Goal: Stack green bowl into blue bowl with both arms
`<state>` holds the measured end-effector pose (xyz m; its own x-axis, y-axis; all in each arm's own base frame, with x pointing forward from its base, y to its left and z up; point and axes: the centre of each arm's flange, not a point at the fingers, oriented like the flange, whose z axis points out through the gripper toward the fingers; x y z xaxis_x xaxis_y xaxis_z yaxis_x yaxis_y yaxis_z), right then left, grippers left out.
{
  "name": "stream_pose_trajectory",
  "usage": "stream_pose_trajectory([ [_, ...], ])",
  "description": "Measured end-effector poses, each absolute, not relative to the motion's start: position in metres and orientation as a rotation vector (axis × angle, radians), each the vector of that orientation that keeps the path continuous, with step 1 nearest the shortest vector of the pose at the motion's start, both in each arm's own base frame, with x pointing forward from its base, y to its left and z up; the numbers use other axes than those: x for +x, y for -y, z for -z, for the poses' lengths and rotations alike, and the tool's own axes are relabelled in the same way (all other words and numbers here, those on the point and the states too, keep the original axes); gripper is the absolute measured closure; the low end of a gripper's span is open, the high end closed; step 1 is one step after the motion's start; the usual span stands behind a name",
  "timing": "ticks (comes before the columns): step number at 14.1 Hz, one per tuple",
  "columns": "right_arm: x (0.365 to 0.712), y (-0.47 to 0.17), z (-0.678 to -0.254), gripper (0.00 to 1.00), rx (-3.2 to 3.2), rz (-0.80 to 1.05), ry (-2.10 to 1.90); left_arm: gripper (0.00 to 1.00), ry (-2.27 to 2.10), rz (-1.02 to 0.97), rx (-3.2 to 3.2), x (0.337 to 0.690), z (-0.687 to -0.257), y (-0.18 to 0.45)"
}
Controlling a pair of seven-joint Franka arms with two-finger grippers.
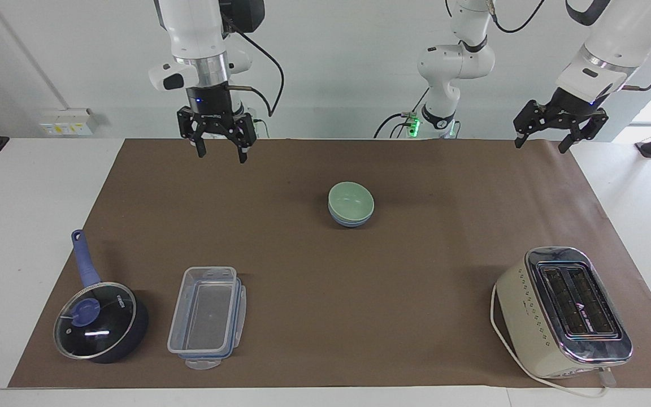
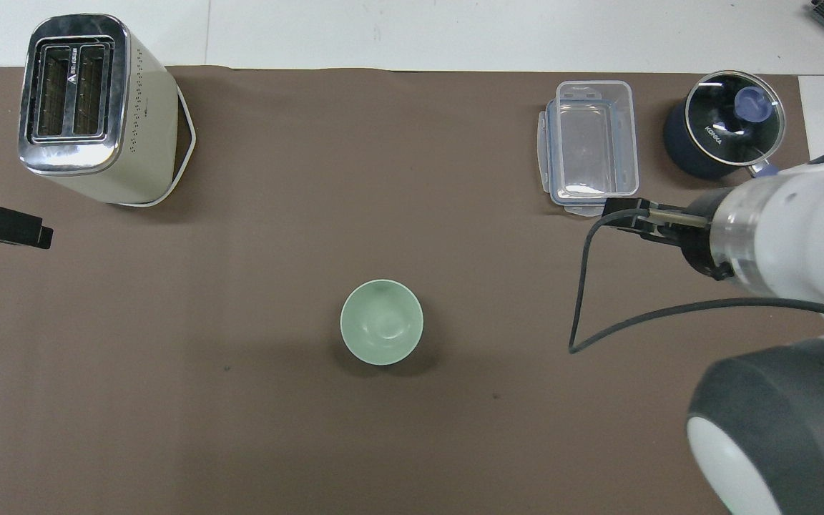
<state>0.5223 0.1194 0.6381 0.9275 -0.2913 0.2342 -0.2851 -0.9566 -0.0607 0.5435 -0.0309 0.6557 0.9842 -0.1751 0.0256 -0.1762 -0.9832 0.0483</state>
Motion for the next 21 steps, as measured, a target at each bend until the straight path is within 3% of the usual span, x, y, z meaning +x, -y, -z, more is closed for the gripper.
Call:
stream_pose_trajectory([
  [4,0.515,-0.056,-0.674,0.00,-3.103,0.304,-0.411,0.00,0.273,-0.033,3.079,0.544,-0.656,0.031],
  [8,0.507,0.001,-0.672,0.00,-3.130,0.137,-0.295,0.00,0.274,-0.033,3.079,0.544,-0.656,0.031],
  [16,0.505,0.056,-0.658,0.00,-3.128,0.046,-0.240,0.00,0.274,-0.032,3.079,0.543,-0.656,0.031],
  [21,0.521,0.056,-0.656,0.00,-3.123,0.048,-0.230,0.00,0.280,-0.036,3.078,0.544,-0.656,0.031],
])
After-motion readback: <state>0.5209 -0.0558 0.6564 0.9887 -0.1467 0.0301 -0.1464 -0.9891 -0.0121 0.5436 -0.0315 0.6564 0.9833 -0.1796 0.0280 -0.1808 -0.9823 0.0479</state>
